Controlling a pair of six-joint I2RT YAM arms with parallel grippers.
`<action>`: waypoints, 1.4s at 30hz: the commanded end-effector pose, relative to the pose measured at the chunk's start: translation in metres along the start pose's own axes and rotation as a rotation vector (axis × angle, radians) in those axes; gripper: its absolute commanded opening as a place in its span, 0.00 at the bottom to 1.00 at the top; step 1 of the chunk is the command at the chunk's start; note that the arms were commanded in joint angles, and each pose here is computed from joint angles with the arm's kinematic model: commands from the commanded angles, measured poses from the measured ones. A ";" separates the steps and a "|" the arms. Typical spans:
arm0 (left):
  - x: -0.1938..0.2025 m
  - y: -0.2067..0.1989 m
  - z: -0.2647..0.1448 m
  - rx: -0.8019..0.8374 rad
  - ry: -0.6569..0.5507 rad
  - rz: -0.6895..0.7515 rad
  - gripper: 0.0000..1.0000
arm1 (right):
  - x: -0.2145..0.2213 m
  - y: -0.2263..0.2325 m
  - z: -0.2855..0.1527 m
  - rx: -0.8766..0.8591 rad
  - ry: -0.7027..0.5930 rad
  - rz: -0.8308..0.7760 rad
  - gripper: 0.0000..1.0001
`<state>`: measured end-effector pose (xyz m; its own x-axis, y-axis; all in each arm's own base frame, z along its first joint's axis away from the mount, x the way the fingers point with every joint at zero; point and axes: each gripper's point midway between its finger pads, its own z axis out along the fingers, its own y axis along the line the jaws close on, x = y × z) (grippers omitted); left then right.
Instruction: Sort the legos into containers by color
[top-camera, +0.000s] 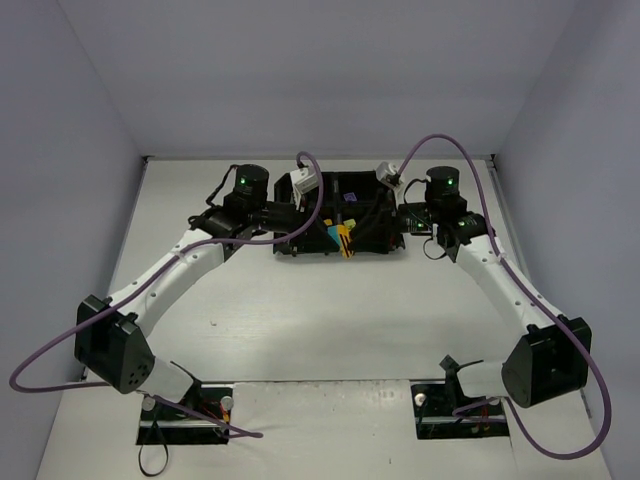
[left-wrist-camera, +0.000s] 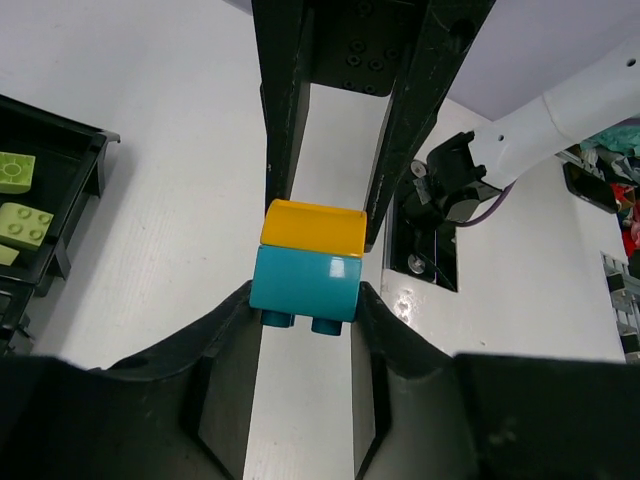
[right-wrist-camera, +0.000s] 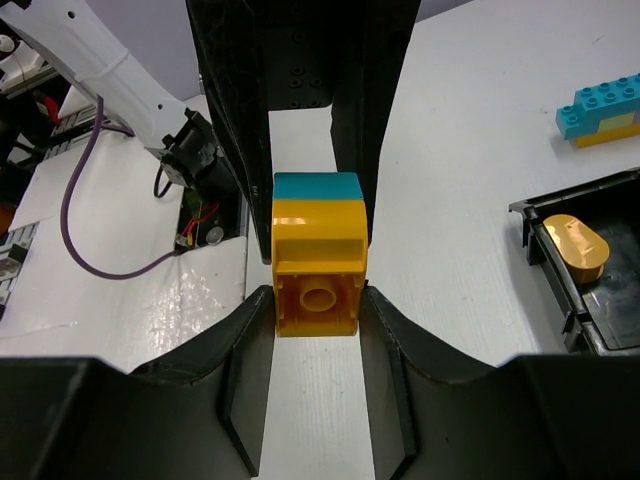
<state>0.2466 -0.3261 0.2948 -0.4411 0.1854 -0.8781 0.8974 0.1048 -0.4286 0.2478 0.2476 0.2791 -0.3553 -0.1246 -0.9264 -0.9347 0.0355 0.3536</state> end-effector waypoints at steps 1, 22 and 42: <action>-0.030 -0.010 -0.008 0.012 -0.066 0.091 0.02 | -0.016 0.010 -0.001 -0.029 -0.024 -0.096 0.00; -0.048 0.109 -0.050 -0.494 -0.087 0.012 0.00 | -0.010 -0.036 -0.050 0.376 -0.068 -0.002 0.00; -0.045 0.328 -0.063 -1.143 0.012 -0.080 0.44 | -0.007 -0.070 -0.047 0.494 -0.042 0.024 0.00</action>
<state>0.5412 -0.2455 0.1318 -0.6281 0.1943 -0.7535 0.3664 0.9281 -0.0661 0.2991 0.1919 0.2498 -0.4382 -0.0775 -0.8955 -0.7912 0.5060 0.3434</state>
